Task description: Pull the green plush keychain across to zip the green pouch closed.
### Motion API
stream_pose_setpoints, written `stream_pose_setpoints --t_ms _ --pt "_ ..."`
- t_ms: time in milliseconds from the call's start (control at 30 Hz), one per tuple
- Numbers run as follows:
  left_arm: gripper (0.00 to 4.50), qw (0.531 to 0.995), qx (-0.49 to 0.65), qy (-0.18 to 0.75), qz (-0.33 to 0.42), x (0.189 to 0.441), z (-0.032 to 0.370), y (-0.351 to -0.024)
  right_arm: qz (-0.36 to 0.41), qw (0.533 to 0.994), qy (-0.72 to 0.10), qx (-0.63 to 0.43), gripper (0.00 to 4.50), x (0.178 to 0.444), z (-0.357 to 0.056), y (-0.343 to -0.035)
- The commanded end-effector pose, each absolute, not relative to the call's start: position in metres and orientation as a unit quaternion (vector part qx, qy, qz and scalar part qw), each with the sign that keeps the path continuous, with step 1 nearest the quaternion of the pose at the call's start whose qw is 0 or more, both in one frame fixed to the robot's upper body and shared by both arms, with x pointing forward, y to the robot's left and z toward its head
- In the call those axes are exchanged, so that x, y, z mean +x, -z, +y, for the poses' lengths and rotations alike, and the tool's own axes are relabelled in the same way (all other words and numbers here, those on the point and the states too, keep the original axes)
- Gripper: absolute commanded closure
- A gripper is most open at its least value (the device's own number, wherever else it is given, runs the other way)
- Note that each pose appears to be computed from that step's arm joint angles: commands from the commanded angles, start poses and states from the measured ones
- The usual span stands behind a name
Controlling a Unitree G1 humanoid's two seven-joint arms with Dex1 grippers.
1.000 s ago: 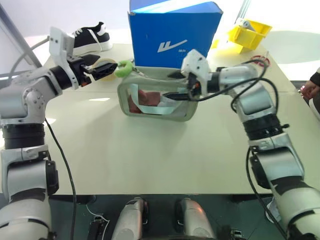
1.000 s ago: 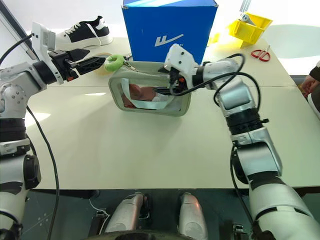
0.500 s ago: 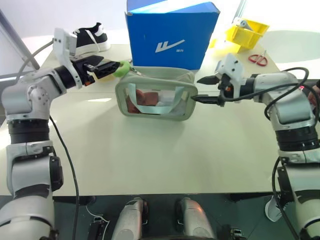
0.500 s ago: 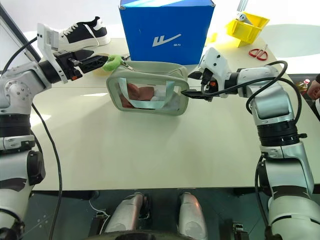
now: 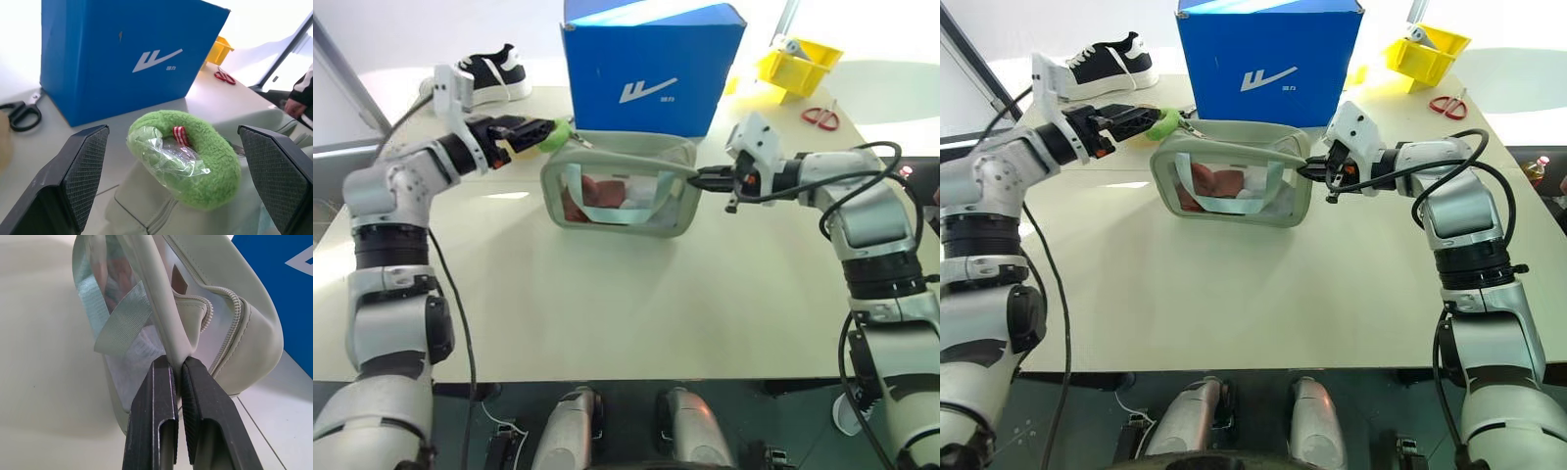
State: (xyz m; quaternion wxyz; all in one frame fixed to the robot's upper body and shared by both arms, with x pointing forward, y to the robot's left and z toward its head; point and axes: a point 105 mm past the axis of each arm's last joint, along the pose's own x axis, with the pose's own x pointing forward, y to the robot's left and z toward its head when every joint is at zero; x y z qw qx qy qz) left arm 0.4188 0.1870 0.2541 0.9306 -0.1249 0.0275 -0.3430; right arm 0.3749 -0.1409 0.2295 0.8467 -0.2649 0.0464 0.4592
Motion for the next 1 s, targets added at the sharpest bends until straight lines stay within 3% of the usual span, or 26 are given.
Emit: stream_pose_setpoints --t_ms 33,100,333,367,700,800,1000 --pt "0.25 0.928 -0.128 0.351 -0.005 0.421 0.186 -0.27 0.028 0.845 -0.454 -0.281 4.49 0.373 -0.141 -0.24" --pt "0.78 0.927 -0.132 0.35 -0.013 0.422 0.187 -0.274 0.026 0.847 -0.449 -0.282 4.5 0.374 -0.141 -0.241" --pt "4.22 0.928 -0.13 0.347 -0.031 0.423 0.19 -0.286 0.027 0.85 -0.446 -0.279 4.5 0.374 -0.141 -0.238" --pt "4.49 0.928 -0.131 0.347 -0.032 0.423 0.19 -0.287 0.028 0.85 -0.445 -0.279 4.5 0.374 -0.141 -0.238" --pt "4.49 0.926 -0.12 0.358 -0.022 0.419 0.186 -0.283 0.027 0.852 -0.44 -0.281 4.5 0.377 -0.141 -0.239" --pt "3.67 0.923 -0.127 0.361 -0.032 0.414 0.19 -0.288 0.028 0.852 -0.44 -0.283 4.5 0.377 -0.142 -0.239" --pt "0.75 0.939 -0.133 0.316 -0.002 0.421 0.203 -0.271 0.029 0.851 -0.441 -0.283 4.5 0.375 -0.142 -0.237"
